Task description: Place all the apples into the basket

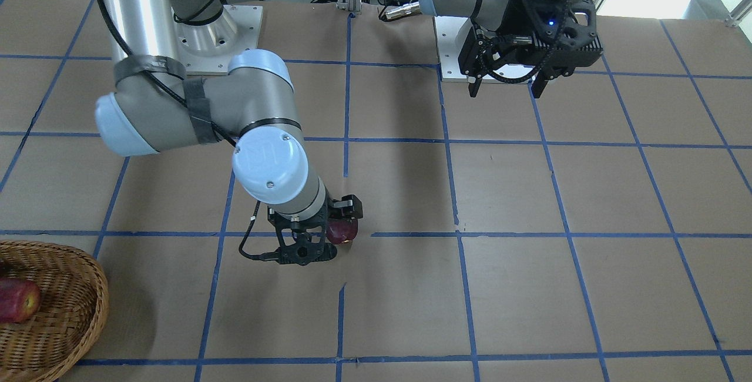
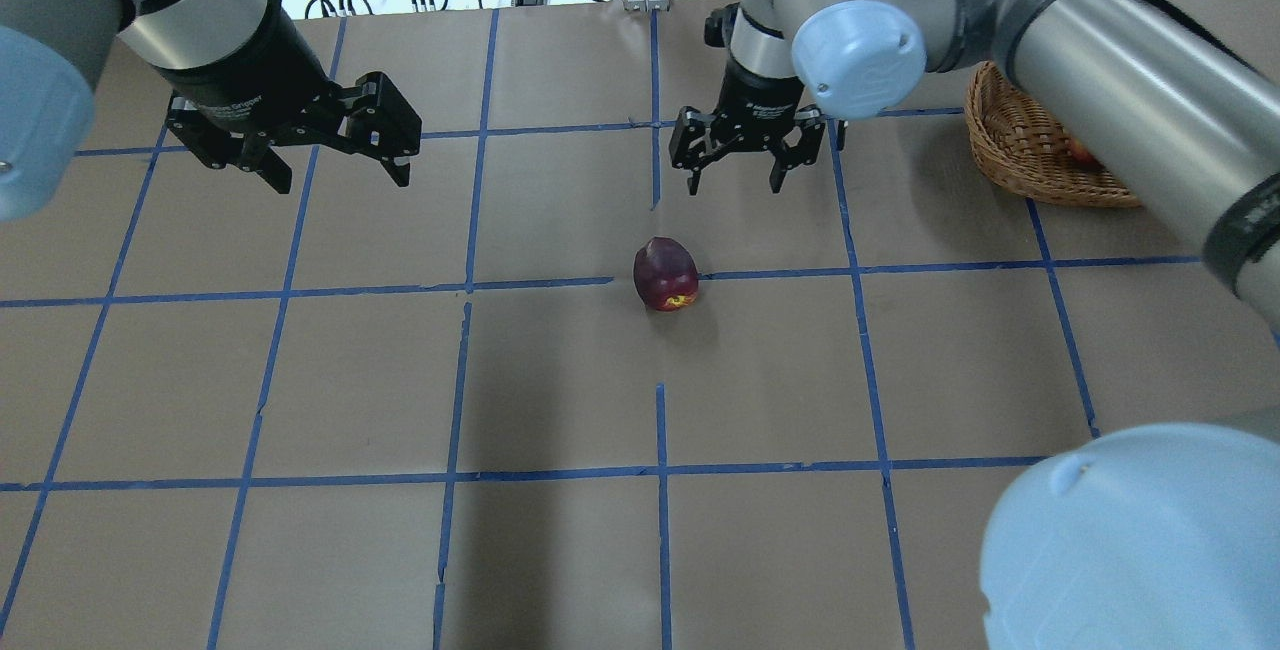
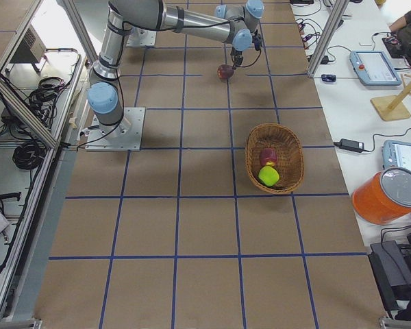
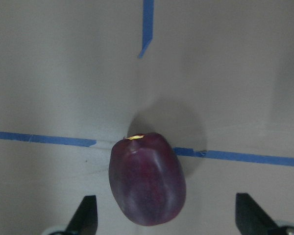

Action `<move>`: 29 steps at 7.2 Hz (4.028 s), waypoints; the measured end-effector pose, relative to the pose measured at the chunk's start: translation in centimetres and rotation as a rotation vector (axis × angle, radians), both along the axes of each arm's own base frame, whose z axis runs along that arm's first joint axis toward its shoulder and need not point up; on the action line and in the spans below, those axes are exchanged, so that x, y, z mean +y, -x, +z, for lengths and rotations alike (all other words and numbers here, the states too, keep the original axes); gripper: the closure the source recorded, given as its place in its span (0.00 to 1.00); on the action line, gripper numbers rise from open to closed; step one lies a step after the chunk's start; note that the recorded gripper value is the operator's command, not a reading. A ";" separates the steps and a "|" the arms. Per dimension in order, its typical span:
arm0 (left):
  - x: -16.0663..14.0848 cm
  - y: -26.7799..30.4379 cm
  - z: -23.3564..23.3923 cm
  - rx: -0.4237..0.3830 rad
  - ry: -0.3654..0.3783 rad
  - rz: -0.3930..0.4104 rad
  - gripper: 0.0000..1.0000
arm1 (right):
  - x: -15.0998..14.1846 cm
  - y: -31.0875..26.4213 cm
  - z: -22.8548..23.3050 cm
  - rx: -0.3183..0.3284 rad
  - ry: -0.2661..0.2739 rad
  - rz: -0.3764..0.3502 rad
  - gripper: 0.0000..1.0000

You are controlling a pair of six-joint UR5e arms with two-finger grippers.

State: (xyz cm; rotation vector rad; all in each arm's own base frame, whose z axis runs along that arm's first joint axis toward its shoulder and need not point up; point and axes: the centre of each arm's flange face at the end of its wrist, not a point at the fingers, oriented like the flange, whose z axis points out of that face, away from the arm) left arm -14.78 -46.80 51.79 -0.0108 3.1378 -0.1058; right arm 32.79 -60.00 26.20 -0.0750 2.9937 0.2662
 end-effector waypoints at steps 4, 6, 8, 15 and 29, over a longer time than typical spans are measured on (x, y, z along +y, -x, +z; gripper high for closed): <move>0.1 0.0 0.1 0.004 0.004 0.000 0.00 | 2.0 -1.8 -5.1 0.038 -0.045 -0.034 0.00; 0.1 0.0 0.0 0.005 0.002 0.004 0.00 | 2.7 -1.7 -6.8 0.030 -0.019 -0.059 0.00; 0.0 0.0 0.0 0.006 0.003 0.004 0.00 | 2.8 -1.6 -7.5 0.032 -0.015 -0.075 0.80; -0.2 0.0 0.0 0.006 0.004 0.004 0.00 | -3.4 12.2 7.0 0.078 0.061 -0.256 1.00; 0.1 0.0 0.1 0.005 0.007 -0.004 0.00 | -9.8 39.7 6.0 0.277 0.132 -0.095 0.00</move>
